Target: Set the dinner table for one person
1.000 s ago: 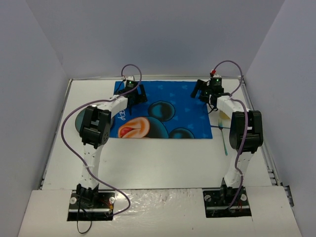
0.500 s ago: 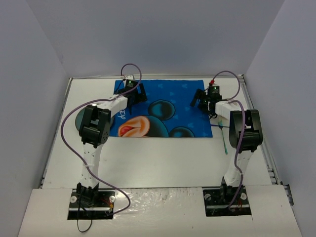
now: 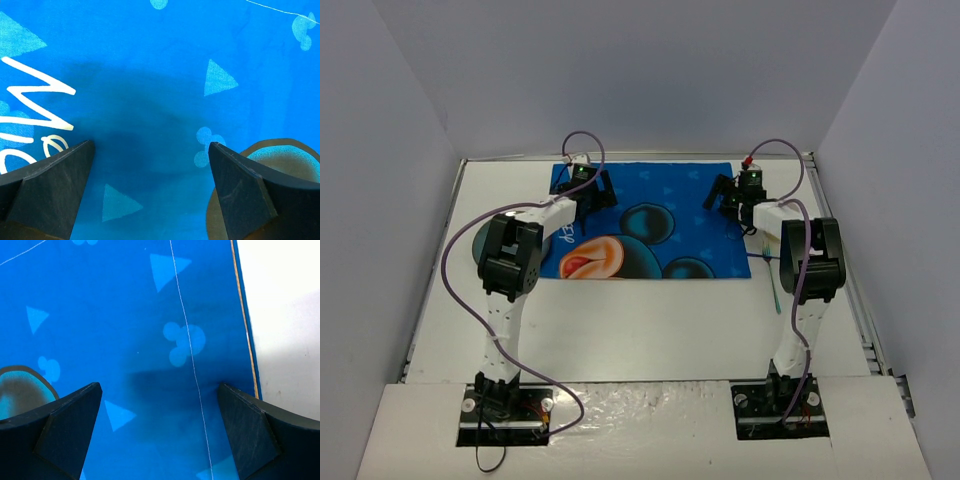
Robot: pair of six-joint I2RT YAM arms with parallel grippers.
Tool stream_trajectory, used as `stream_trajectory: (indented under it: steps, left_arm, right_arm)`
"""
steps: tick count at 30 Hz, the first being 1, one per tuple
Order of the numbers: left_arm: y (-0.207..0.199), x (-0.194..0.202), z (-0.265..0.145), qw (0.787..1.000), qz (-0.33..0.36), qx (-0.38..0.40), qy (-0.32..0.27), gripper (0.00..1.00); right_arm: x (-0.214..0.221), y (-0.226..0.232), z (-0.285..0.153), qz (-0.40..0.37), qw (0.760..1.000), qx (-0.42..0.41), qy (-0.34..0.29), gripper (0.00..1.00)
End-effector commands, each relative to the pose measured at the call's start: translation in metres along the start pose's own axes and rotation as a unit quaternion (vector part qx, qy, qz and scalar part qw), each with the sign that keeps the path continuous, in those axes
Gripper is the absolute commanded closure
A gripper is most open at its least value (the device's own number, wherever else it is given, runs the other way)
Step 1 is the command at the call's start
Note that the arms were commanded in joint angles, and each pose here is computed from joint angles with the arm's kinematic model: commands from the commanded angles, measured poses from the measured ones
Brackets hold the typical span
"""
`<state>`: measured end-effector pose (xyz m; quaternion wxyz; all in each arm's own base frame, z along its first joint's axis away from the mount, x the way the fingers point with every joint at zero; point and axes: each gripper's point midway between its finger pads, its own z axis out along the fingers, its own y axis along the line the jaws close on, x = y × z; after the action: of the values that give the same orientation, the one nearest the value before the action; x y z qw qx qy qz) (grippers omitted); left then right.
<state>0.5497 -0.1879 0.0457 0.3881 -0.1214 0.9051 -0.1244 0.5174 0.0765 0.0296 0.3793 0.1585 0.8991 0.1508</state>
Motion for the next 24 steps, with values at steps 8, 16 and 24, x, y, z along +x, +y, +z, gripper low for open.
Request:
stream_trajectory:
  steps: [8, 16, 24]
  left_arm:
    - [0.047, 0.034, -0.006, 0.995, -0.014, -0.063, 0.07, 0.03]
    - [0.053, 0.035, -0.009, 0.995, -0.016, -0.067, 0.072, 0.03]
    - [0.02, -0.006, -0.022, 0.999, 0.016, -0.001, 0.036, 0.03]
  right_arm:
    - [0.017, -0.017, 0.018, -0.002, 0.999, 0.03, 0.029, 0.02]
    - [0.012, -0.018, 0.025, -0.008, 0.999, 0.029, 0.026, 0.02]
    - [-0.015, -0.009, 0.014, -0.024, 1.0, 0.017, -0.002, 0.01]
